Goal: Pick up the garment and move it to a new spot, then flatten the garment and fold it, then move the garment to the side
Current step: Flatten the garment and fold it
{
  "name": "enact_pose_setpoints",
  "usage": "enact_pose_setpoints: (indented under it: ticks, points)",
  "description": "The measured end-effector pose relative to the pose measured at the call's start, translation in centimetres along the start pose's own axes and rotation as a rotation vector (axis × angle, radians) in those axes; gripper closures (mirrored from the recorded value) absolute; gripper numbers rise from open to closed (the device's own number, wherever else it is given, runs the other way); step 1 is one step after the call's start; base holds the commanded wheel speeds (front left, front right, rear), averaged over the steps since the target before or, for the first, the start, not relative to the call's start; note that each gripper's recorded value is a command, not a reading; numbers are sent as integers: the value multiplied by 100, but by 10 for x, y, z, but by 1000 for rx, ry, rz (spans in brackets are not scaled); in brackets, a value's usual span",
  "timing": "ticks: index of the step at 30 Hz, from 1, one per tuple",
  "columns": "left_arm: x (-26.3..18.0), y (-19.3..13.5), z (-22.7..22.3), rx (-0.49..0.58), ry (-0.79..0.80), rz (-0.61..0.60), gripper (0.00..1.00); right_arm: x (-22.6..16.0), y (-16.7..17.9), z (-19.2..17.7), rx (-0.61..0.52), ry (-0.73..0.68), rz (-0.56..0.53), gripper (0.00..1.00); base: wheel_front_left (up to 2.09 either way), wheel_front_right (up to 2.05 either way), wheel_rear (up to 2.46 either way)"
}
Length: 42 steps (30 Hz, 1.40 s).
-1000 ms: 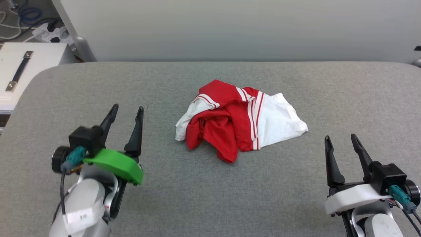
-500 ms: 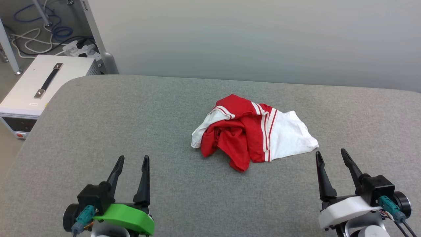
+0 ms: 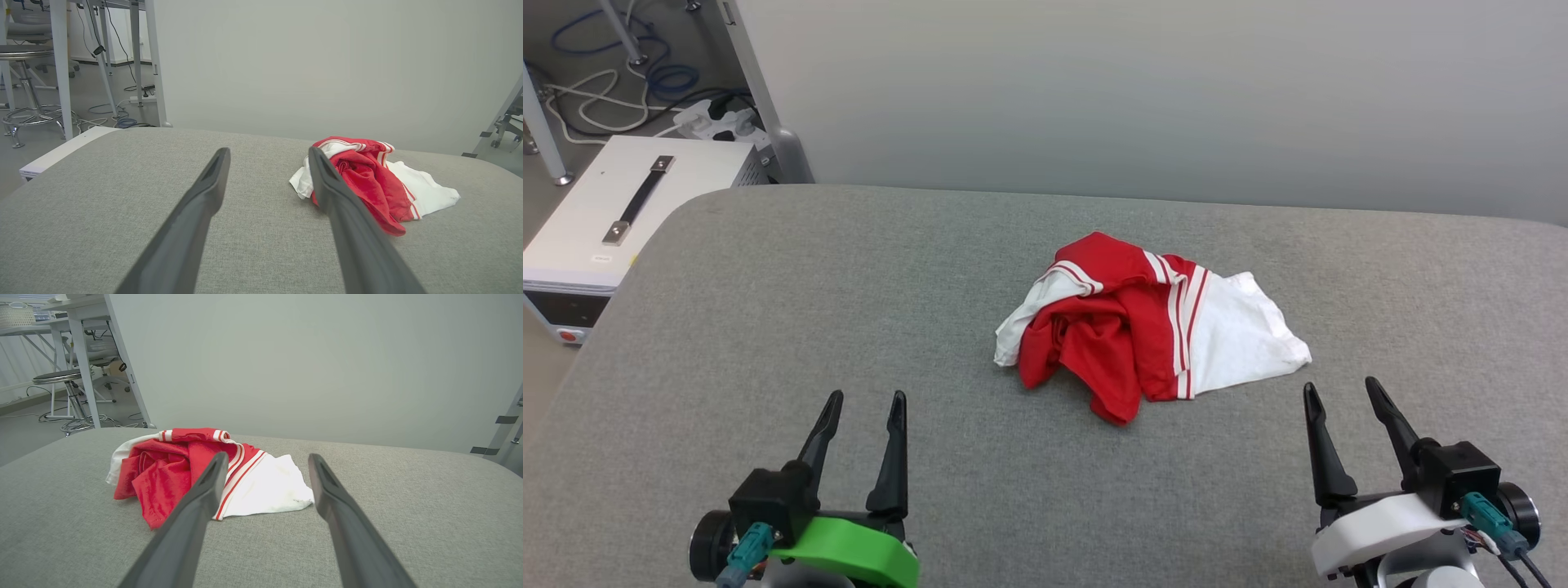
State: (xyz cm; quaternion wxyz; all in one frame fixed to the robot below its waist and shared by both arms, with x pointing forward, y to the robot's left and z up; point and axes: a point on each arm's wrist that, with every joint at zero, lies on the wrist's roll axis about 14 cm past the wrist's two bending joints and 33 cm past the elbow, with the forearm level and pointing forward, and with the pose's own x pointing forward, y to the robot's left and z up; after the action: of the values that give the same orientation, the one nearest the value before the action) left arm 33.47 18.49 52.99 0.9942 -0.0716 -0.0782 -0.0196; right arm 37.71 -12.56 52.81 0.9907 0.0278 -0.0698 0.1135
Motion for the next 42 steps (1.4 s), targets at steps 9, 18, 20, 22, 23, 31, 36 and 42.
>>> enact_pose_setpoints:
  ticks: [9, 18, 20, 22, 23, 31, 36, 42]
  points:
    - [2, 5, -7, 10, 20, 12, 0, 4, 3, -10, 4, 26, 12, 0, 0, 0, 0]
    - [11, 11, -9, 10, 26, 37, 0, 40, 48, -34, -111, 222, 226, 0, 0, 0, 0]
    - [12, 14, -11, 11, 31, 44, 0, 48, 54, -45, -136, 311, 278, 0, 0, 0, 0]
    - [13, 17, -12, 13, 35, 54, 0, 53, 61, -59, -158, 418, 336, 0, 0, 0, 0]
    - [14, 19, -13, 15, 40, 59, 0, 55, 65, -67, -160, 479, 366, 0, 0, 0, 0]
    - [16, 33, -19, 8, 62, 106, 0, 77, 90, -99, -238, 770, 540, 0, 0, 0, 0]
    - [15, 41, -22, 2, 75, 142, 0, 92, 100, -117, -282, 845, 582, 0, 0, 0, 0]
    - [10, 54, -24, 1, 87, 196, 0, 94, 101, -153, -372, 937, 630, 0, 0, 0, 0]
